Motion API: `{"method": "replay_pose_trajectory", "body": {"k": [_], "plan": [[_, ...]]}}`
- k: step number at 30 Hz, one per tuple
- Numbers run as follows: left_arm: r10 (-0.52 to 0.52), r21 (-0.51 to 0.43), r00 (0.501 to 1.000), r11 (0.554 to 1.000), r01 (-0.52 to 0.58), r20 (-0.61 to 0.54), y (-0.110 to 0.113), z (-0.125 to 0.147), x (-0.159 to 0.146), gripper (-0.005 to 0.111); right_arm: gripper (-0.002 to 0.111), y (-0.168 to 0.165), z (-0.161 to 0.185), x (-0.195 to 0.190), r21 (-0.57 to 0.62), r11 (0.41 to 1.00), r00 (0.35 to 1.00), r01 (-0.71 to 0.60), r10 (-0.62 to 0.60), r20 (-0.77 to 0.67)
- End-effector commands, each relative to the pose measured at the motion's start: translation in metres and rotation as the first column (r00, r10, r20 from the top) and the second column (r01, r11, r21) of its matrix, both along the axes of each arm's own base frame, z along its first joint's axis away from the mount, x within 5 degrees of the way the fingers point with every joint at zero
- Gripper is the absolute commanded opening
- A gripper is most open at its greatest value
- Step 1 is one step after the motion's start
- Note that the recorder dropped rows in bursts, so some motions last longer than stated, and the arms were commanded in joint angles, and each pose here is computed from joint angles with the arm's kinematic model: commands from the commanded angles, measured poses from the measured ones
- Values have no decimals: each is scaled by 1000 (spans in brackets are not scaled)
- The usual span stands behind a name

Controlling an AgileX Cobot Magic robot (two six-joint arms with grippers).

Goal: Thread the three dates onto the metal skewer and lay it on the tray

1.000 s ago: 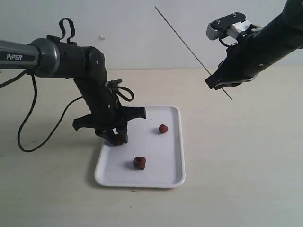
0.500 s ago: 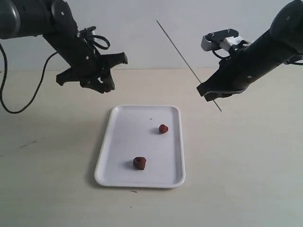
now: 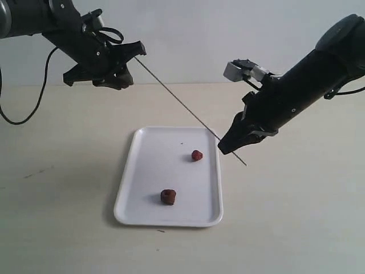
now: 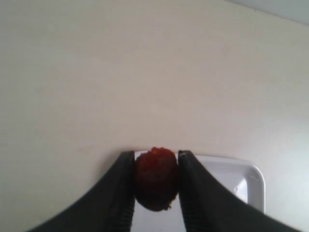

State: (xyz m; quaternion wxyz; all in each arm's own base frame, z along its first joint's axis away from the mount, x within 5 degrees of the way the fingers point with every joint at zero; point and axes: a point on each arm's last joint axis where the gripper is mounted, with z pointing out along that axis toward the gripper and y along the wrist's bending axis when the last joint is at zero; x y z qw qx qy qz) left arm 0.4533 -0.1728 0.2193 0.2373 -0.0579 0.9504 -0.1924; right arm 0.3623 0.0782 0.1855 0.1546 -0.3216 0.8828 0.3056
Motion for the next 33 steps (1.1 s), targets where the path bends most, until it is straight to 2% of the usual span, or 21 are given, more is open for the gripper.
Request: {"method": "replay_pose_trajectory", "body": {"k": [1, 8, 16, 28, 33], "plan": [[5, -19, 999, 1000, -4, 47, 0, 14, 0, 30, 0, 0, -10, 3, 15, 1000, 999, 13, -12, -43], [24, -36, 995, 999, -21, 94, 2, 21, 3, 30, 0, -1, -31, 8, -8, 998, 994, 59, -60, -90], [37, -48, 991, 998, -31, 129, 2, 24, 6, 30, 0, 0, -31, 7, 5, 999, 993, 53, -52, -106], [50, -89, 992, 995, -40, 113, -1, 24, 5, 30, 0, 4, -29, 8, 45, 997, 993, 62, -58, -99], [57, -97, 990, 994, -45, 131, -1, 26, 6, 30, 0, 5, -28, 6, 58, 998, 994, 32, -26, -104]]}}
